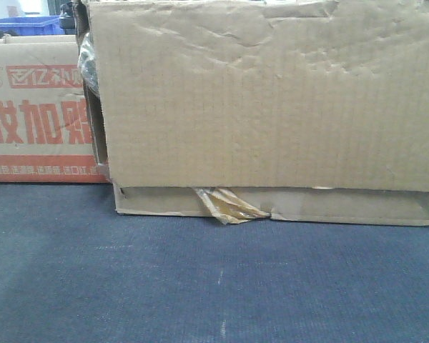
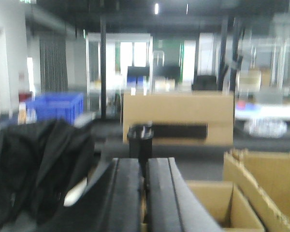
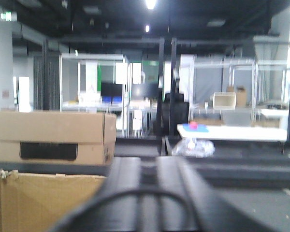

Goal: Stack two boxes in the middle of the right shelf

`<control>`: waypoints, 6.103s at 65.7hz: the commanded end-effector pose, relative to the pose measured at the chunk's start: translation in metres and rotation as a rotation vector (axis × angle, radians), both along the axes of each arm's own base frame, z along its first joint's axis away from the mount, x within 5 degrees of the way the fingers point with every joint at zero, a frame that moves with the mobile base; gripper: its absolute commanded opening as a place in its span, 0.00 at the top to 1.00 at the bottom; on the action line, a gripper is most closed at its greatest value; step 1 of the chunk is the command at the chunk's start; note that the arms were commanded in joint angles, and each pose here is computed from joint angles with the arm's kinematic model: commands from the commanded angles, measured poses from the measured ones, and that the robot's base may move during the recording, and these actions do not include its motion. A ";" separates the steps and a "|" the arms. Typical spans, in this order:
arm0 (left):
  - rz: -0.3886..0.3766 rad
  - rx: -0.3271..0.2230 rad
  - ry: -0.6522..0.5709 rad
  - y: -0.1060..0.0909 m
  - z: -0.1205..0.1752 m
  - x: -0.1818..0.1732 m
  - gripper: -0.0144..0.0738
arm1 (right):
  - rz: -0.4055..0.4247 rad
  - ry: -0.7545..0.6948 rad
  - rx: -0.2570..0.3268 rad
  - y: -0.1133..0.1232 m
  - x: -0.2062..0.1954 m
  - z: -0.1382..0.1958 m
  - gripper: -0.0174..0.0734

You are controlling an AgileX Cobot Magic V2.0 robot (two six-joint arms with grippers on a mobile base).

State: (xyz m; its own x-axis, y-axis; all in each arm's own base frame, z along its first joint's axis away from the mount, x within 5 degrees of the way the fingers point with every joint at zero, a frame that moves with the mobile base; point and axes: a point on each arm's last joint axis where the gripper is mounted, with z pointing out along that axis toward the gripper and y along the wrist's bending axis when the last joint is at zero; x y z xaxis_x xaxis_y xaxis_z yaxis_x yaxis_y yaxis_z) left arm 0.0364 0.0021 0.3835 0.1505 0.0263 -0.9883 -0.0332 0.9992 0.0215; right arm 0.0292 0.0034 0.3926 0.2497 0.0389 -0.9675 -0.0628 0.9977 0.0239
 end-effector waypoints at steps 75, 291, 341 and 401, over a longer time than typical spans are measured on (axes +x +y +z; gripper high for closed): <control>-0.090 0.062 1.084 0.007 0.039 0.299 0.18 | 0.005 0.289 -0.016 0.002 0.064 -0.002 0.18; -0.528 -0.059 0.823 -0.189 0.047 0.342 0.96 | 0.004 0.282 -0.015 0.002 0.064 -0.001 0.18; -0.499 -0.016 0.774 -0.172 0.079 0.315 0.26 | 0.013 0.260 -0.015 0.003 0.064 0.001 0.18; -0.286 0.075 0.929 -0.104 0.078 0.307 0.26 | 0.169 0.970 -0.163 0.029 0.194 0.066 0.18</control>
State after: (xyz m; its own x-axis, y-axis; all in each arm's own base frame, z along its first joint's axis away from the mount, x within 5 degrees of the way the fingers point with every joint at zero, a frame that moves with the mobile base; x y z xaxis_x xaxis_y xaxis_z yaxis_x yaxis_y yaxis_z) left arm 0.3354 -0.0949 0.4738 -0.6554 0.1692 -0.7361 0.2557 0.9667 -0.0055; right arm 0.2103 0.0303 0.4604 -0.5892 -0.1237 -0.7985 -0.2158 0.9764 0.0080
